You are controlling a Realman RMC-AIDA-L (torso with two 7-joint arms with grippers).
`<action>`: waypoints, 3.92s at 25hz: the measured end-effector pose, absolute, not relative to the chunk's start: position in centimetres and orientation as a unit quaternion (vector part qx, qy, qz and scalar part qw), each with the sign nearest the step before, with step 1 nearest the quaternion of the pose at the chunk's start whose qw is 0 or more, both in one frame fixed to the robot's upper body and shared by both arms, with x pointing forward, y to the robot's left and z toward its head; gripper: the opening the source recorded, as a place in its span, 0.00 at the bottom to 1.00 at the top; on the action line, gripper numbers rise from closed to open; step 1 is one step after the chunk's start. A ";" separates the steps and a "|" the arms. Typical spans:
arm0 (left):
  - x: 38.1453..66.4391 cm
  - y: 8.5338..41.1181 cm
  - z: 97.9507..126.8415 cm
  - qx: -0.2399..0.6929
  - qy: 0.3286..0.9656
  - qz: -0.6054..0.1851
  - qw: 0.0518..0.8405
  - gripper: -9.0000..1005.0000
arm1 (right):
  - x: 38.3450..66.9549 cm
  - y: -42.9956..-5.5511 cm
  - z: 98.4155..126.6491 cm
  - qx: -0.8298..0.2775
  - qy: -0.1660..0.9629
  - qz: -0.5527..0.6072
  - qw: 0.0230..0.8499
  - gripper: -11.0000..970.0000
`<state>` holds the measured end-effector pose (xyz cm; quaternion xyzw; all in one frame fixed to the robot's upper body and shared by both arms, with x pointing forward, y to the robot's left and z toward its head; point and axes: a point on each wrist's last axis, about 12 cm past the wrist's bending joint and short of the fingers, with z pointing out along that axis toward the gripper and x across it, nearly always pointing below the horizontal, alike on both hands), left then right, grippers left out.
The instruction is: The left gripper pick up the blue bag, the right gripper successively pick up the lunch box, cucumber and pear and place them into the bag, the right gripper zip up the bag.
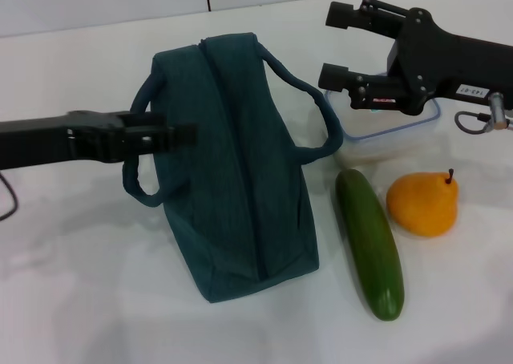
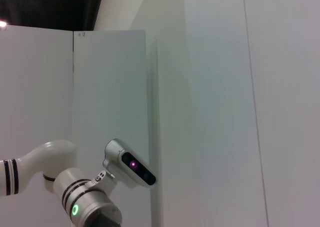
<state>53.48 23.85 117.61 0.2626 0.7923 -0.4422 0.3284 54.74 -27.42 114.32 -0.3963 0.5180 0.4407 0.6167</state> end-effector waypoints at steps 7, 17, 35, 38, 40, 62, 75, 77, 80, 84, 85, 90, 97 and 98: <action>53.6 23.3 116.9 0.256 0.799 -0.436 0.324 0.74 | 54.7 -27.4 114.3 -0.396 0.518 0.442 0.616 0.85; 53.7 22.5 117.1 0.249 0.801 -0.447 0.311 0.74 | 54.5 -27.5 114.3 -0.398 0.515 0.446 0.614 0.85; 55.3 20.7 115.9 0.258 0.828 -0.411 0.282 0.68 | 54.1 -27.4 114.0 -0.397 0.511 0.446 0.618 0.85; 55.3 20.9 115.9 0.268 0.824 -0.406 0.290 0.62 | 54.1 -27.4 114.0 -0.397 0.510 0.446 0.619 0.85; 55.3 21.0 116.0 0.275 0.821 -0.403 0.295 0.58 | 54.1 -27.4 114.0 -0.397 0.510 0.446 0.619 0.85; 56.6 22.4 119.0 0.244 0.817 -0.423 0.306 0.42 | 54.3 -27.2 114.4 -0.397 0.500 0.448 0.626 0.85; 56.8 21.4 119.2 0.235 0.848 -0.381 0.283 0.76 | 54.3 -26.8 114.5 -0.404 0.491 0.447 0.628 0.85; 56.8 21.1 119.2 0.236 0.850 -0.378 0.282 0.80 | 54.3 -26.8 114.5 -0.405 0.491 0.447 0.629 0.85; 56.9 21.0 119.3 0.233 0.852 -0.374 0.281 0.80 | 54.2 -26.8 114.5 -0.405 0.492 0.447 0.629 0.85; 56.9 21.1 119.3 0.231 0.854 -0.373 0.281 0.77 | 54.3 -26.9 114.5 -0.405 0.492 0.445 0.629 0.85; 56.9 21.1 119.3 0.231 0.854 -0.371 0.281 0.77 | 54.3 -27.0 114.5 -0.405 0.492 0.445 0.629 0.85; 57.1 21.4 118.8 0.225 0.859 -0.362 0.282 0.73 | 54.2 -27.0 114.6 -0.406 0.490 0.446 0.630 0.85; 57.1 21.7 117.9 0.253 0.851 -0.353 0.295 0.67 | 53.9 -27.0 114.4 -0.405 0.488 0.449 0.629 0.85; 57.0 21.7 117.9 0.263 0.846 -0.353 0.300 0.65 | 53.9 -27.0 114.4 -0.404 0.488 0.449 0.630 0.85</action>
